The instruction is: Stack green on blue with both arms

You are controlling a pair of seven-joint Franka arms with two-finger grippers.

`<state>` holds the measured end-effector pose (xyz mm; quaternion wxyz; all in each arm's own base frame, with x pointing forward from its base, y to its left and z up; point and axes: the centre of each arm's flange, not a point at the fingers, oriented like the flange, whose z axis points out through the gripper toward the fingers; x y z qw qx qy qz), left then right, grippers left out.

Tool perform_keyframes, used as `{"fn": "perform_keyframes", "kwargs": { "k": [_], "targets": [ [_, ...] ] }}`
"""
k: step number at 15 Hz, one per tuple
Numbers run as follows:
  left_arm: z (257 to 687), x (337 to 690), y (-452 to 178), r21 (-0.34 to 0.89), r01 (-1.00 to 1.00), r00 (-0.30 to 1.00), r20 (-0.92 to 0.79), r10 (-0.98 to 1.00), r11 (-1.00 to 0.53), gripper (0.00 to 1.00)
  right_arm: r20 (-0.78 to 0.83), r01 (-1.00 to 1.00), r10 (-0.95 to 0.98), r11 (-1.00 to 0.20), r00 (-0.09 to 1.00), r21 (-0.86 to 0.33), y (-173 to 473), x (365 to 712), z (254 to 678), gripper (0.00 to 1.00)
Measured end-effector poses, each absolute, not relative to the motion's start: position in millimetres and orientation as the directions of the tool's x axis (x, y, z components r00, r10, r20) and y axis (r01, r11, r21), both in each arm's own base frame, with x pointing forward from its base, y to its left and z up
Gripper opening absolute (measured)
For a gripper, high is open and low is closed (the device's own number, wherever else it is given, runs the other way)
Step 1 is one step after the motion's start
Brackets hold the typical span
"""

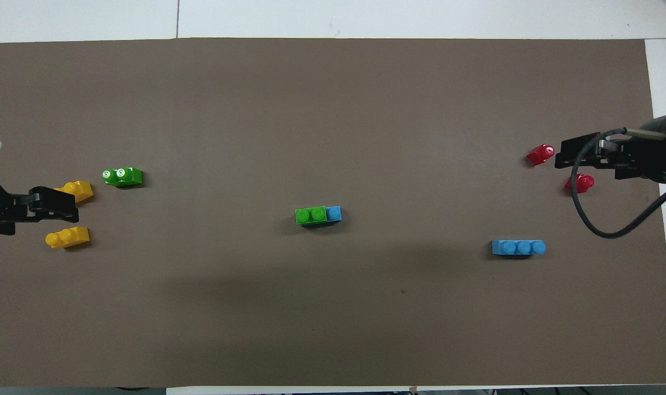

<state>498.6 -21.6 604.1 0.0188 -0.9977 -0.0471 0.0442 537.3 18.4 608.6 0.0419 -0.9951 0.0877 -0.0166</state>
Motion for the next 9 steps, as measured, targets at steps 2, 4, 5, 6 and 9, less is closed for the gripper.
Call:
{"fn": "perform_keyframes", "kwargs": {
  "k": [2, 4, 5, 6, 9],
  "targets": [
    [616, 507, -21, -0.04, 0.071, 0.994, -0.076, 0.074, -0.997, 1.0, 0.003, -0.164, -0.165, -0.983, 0.986, -0.081, 15, 533, 608, 1.0],
    [616, 515, -25, -0.037, 0.054, 0.995, -0.081, 0.057, -0.998, 1.0, -0.004, -0.162, -0.162, -0.984, 0.987, -0.074, 14, 532, 608, 1.0],
    [612, 518, -30, -0.037, 0.04, 0.995, -0.09, 0.044, -0.999, 1.0, -0.002, -0.161, -0.161, -0.985, 0.987, -0.058, 13, 532, 608, 1.0],
    [607, 521, -37, -0.036, 0.026, 0.994, -0.102, 0.03, -0.999, 1.0, 0.001, -0.16, -0.16, -0.986, 0.987, -0.04, 11, 532, 608, 1.0],
    [599, 537, -47, -0.032, 0.004, 0.992, -0.125, 0.008, -0.999, 1.0, 0.005, -0.154, -0.154, -0.988, 0.988, -0.011, 9, 532, 608, 1.0]
  ]
}}
